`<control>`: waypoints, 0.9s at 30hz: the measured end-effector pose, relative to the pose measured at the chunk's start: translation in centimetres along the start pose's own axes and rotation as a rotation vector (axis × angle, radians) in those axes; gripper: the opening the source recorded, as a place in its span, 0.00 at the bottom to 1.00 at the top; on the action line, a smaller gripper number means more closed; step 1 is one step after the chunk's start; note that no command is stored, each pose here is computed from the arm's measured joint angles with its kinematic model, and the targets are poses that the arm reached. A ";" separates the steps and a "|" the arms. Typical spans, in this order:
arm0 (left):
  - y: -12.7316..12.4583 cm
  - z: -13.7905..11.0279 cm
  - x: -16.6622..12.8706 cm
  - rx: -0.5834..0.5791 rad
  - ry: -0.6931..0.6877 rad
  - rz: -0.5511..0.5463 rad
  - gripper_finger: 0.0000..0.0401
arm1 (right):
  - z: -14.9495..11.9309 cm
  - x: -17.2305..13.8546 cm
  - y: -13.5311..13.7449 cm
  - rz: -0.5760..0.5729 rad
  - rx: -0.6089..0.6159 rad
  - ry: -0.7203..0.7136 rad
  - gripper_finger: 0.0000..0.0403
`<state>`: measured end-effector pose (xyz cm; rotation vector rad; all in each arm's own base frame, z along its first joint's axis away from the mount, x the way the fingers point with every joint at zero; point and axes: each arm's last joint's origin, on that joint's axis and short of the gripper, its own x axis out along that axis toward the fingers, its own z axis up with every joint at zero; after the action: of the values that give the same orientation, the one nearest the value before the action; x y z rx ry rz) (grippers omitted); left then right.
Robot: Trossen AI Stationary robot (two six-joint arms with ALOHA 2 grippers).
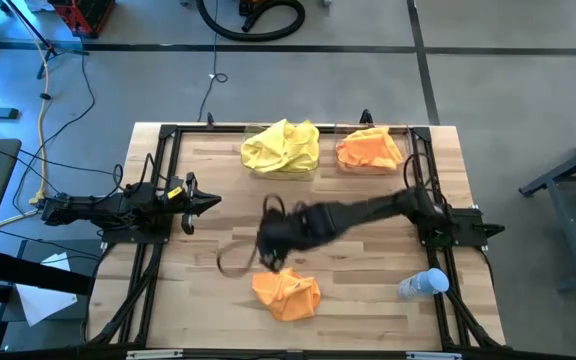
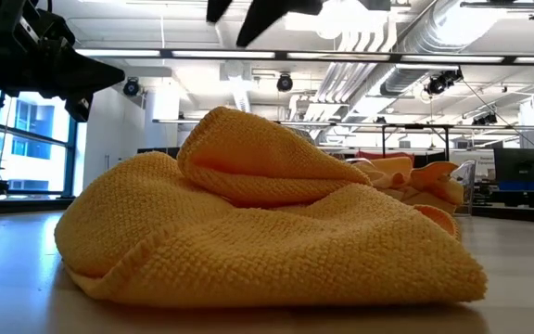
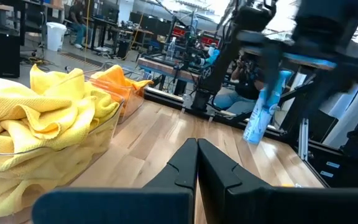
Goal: Sort microfiber towel by color & place in baskets
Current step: Put the orange microfiber cloth into the right transparent bin
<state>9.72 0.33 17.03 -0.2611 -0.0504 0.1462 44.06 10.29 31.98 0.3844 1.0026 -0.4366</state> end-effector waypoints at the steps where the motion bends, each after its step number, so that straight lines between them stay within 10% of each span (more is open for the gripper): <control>1: 0.0 0.0 0.0 -0.001 -0.001 0.000 0.00 | -0.8 -0.3 0.9 0.015 -0.026 0.007 0.51; 10: 0.0 0.0 0.0 0.000 -0.001 -0.001 0.00 | -6.6 -0.8 6.1 0.127 -0.303 0.097 0.51; 27: 0.0 0.0 0.0 0.000 -0.001 0.000 0.00 | -11.0 10.4 9.2 0.150 -0.400 0.317 0.51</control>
<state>9.72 0.33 17.04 -0.2613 -0.0511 0.1461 45.77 21.76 18.59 0.1666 1.3274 -0.0323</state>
